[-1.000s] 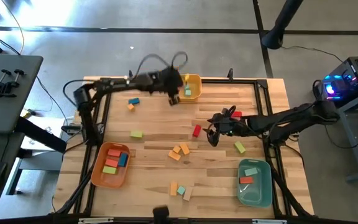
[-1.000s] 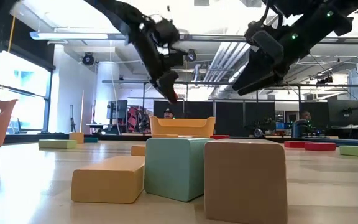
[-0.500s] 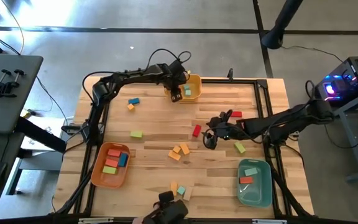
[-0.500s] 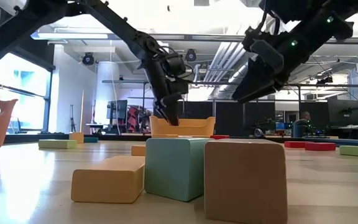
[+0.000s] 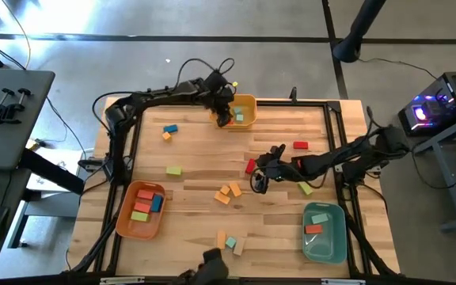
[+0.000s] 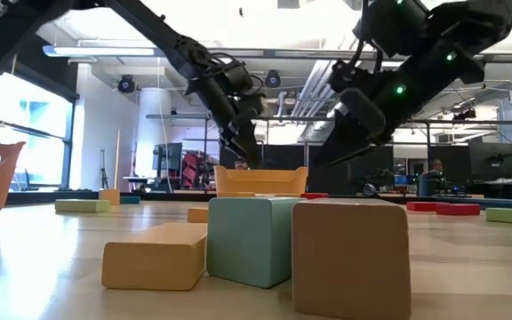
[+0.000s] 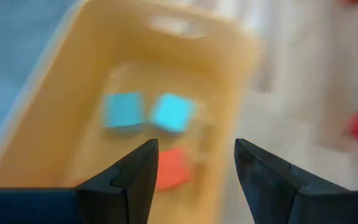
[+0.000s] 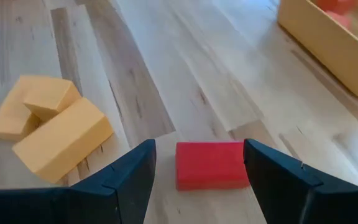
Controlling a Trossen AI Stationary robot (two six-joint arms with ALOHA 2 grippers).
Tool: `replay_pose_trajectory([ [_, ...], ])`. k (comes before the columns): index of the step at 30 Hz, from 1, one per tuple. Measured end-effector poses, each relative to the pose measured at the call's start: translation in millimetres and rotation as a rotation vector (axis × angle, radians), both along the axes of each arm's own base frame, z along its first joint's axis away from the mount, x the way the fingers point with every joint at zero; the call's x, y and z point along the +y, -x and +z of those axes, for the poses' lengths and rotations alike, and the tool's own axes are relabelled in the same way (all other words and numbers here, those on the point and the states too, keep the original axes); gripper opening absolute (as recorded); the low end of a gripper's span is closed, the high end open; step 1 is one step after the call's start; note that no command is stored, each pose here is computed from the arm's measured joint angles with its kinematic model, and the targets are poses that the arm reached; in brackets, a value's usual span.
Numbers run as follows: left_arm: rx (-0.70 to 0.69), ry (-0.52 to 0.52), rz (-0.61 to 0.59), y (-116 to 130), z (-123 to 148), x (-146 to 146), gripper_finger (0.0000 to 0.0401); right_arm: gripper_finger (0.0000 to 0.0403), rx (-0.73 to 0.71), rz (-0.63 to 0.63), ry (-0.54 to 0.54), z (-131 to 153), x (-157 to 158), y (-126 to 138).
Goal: Sort blocks by size
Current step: Put the thick red block into the orange bin
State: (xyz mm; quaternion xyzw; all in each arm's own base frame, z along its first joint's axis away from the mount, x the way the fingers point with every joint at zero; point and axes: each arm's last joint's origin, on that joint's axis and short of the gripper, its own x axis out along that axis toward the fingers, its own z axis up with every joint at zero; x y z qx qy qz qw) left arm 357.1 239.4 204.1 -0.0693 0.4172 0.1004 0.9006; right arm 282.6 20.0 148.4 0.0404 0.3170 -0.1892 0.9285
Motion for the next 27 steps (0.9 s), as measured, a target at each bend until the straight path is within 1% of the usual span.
replay_pose_trajectory([
  [2,-0.068,0.014,-0.035,5.6,-3.0,-16.8,0.0199,0.0238,0.012,0.030,0.033,-5.2,0.2,-3.2],
  [5,-0.127,-0.017,-0.089,15.1,-2.8,-51.4,0.0199,0.0238,0.007,0.071,0.053,-10.3,-4.9,-8.6],
  [8,-0.199,-0.066,-0.149,23.8,4.9,-89.4,0.0199,0.0238,-0.007,0.083,-0.008,-14.7,-17.7,-12.7],
  [11,-0.277,-0.134,-0.163,31.1,11.7,-124.1,0.0200,0.0238,0.002,0.051,-0.083,-19.1,-30.7,-12.3],
  [14,-0.363,-0.202,-0.179,36.5,17.4,-152.1,0.0200,0.0238,0.047,0.002,-0.098,-23.0,-39.1,-8.6],
  [17,-0.420,-0.241,-0.191,40.7,19.3,-172.3,0.0200,0.0238,0.078,-0.014,-0.100,-24.3,-43.3,-6.3],
  [22,-0.401,-0.277,-0.162,42.3,15.2,-194.9,0.0200,0.0238,0.134,0.014,-0.080,-16.6,-40.6,1.8],
  [24,-0.384,-0.301,-0.146,42.6,12.9,-201.5,0.0200,0.0238,0.144,0.035,-0.073,-7.3,-37.0,8.0],
  [27,-0.369,-0.334,-0.121,43.3,10.0,-209.6,0.0200,0.0238,0.095,0.064,-0.063,14.6,-30.5,15.4],
])
